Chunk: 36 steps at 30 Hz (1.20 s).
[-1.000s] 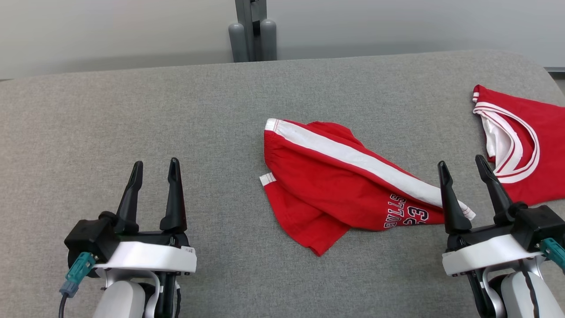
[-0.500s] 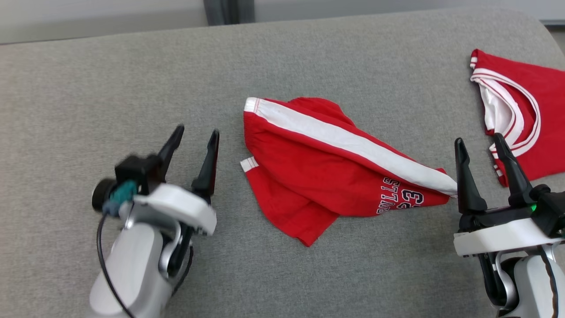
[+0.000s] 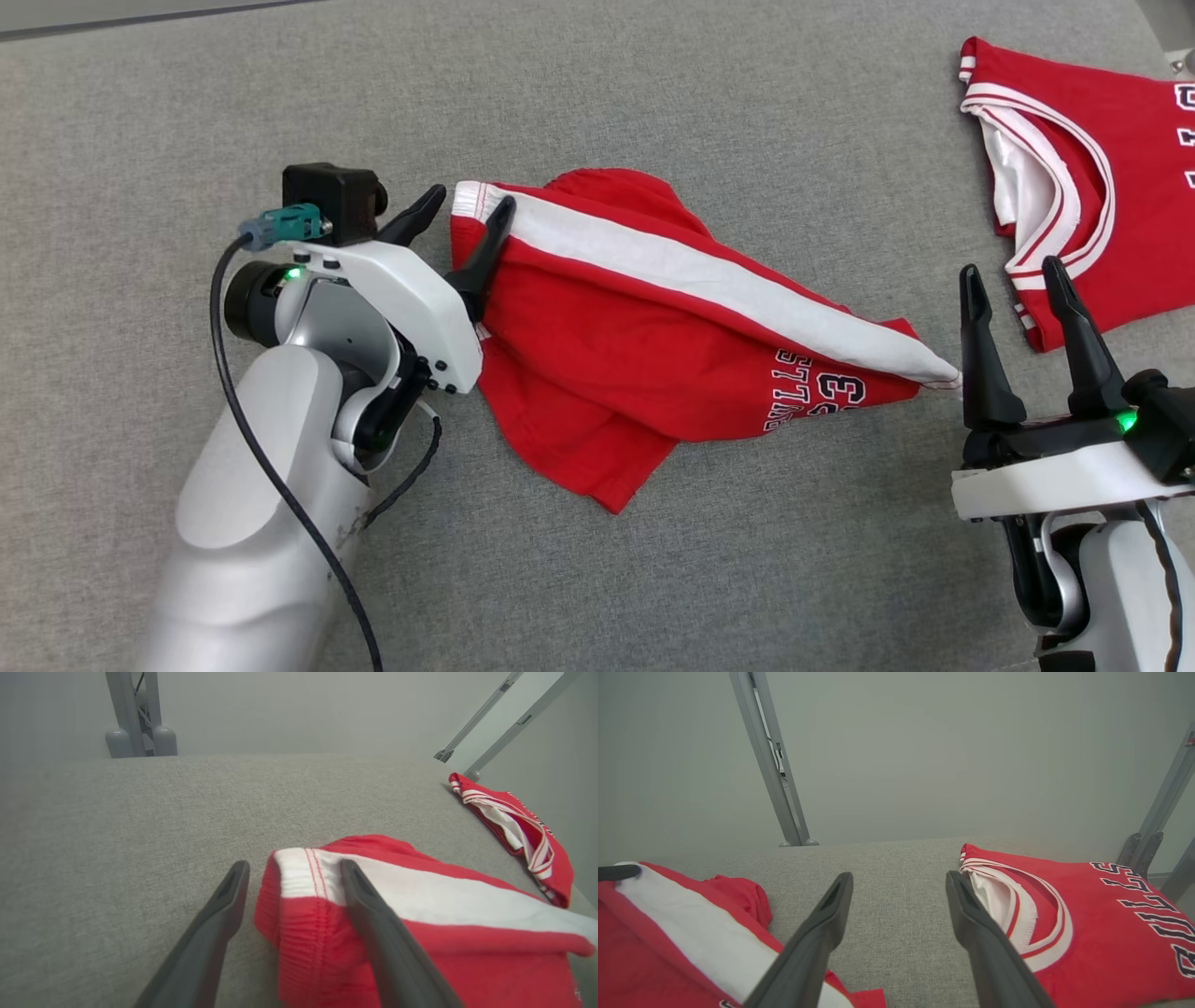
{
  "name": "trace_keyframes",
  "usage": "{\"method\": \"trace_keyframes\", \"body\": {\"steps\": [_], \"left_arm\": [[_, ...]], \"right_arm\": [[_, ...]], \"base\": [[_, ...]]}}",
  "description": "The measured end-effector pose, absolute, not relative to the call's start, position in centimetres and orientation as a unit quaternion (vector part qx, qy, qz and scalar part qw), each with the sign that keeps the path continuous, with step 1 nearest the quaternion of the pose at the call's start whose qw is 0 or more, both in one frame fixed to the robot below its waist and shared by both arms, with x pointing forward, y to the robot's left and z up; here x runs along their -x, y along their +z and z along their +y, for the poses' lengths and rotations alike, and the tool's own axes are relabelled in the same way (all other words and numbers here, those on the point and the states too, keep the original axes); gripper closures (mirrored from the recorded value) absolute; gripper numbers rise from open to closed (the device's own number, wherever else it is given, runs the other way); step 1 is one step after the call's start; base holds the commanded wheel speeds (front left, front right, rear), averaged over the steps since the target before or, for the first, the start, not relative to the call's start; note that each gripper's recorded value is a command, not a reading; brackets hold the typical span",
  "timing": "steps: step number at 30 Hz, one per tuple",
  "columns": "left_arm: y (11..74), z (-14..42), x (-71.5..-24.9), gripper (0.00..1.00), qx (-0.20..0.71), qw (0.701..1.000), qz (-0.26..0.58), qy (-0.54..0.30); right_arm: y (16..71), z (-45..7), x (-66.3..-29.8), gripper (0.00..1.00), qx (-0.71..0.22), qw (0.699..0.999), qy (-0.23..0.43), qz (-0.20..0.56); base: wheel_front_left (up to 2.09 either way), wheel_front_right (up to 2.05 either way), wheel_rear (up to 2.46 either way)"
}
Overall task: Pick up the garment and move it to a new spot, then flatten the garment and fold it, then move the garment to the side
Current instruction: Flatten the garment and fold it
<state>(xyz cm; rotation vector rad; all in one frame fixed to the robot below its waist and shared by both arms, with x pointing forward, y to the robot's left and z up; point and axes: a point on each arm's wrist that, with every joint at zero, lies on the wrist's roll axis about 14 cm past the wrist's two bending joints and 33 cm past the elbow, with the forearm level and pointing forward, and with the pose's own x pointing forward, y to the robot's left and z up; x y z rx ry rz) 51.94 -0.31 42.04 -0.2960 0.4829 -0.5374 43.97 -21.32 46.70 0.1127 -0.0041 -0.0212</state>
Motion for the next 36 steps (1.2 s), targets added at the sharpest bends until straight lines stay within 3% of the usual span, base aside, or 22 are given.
{"method": "trace_keyframes", "body": {"steps": [8,9,10,11,12,21,28,36], "left_arm": [[42.5,-0.7,-52.0,0.00,0.143,0.920,0.247,-0.267],[42.5,-0.7,-51.8,0.04,0.144,0.919,0.249,-0.269],[42.5,-0.8,-51.7,0.57,0.146,0.918,0.252,-0.270],[42.5,-0.8,-51.5,0.93,0.147,0.917,0.254,-0.272],[42.5,-0.8,-51.4,1.00,0.147,0.915,0.257,-0.273],[43.8,-0.5,-51.3,1.00,0.153,0.921,0.233,-0.274],[44.5,-0.2,-50.6,1.00,0.154,0.924,0.221,-0.273],[44.5,0.2,-50.2,1.00,0.151,0.924,0.221,-0.274]], "right_arm": [[46.4,-21.6,-44.0,0.00,-0.060,0.998,-0.017,0.001],[46.4,-21.5,-44.0,0.00,-0.060,0.998,-0.017,0.001],[46.4,-21.5,-44.1,0.00,-0.061,0.998,-0.016,0.000],[46.5,-21.4,-44.2,0.00,-0.061,0.998,-0.015,-0.001],[46.5,-21.4,-44.2,0.00,-0.062,0.998,-0.014,-0.002],[46.0,-21.0,-44.3,0.00,-0.059,0.998,-0.008,0.008],[41.7,-21.0,-42.3,0.00,-0.068,0.993,0.005,0.091],[40.2,-19.9,-41.7,0.00,-0.083,0.988,0.033,0.129]], "base": [[0.00,0.00,0.00],[0.00,0.00,0.00],[0.00,0.00,0.00],[0.00,0.00,0.00],[0.00,0.00,0.00],[0.00,0.00,0.00],[0.00,0.00,0.00],[0.00,0.00,0.00]]}}
